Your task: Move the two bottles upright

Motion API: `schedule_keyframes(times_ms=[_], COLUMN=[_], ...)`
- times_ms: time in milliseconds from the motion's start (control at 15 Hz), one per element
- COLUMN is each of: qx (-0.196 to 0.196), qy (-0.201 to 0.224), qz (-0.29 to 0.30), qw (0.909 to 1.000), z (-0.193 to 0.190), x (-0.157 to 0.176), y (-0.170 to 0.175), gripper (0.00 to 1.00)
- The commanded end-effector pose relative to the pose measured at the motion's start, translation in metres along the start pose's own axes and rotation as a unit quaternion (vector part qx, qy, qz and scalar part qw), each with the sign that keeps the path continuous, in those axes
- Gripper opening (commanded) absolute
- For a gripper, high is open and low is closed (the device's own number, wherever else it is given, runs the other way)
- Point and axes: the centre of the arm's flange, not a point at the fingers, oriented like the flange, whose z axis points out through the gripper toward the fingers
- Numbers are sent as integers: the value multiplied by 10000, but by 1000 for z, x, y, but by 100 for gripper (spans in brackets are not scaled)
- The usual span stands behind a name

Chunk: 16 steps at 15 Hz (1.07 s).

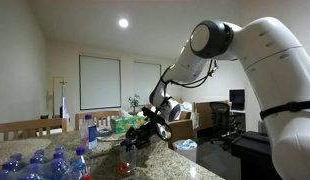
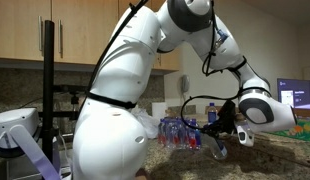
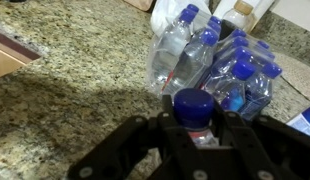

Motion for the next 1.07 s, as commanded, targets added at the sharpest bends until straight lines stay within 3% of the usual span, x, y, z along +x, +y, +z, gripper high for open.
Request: schedule_keyframes(times_ms=[0, 467, 1000], qx=[447, 1164, 1850], qy=[-143, -253, -330], qz=[107, 394, 546], qw=[9988, 9921, 9807], z=[-5, -3, 6], x=[13, 24, 24], y=[1, 1, -23], gripper=[10, 10, 10])
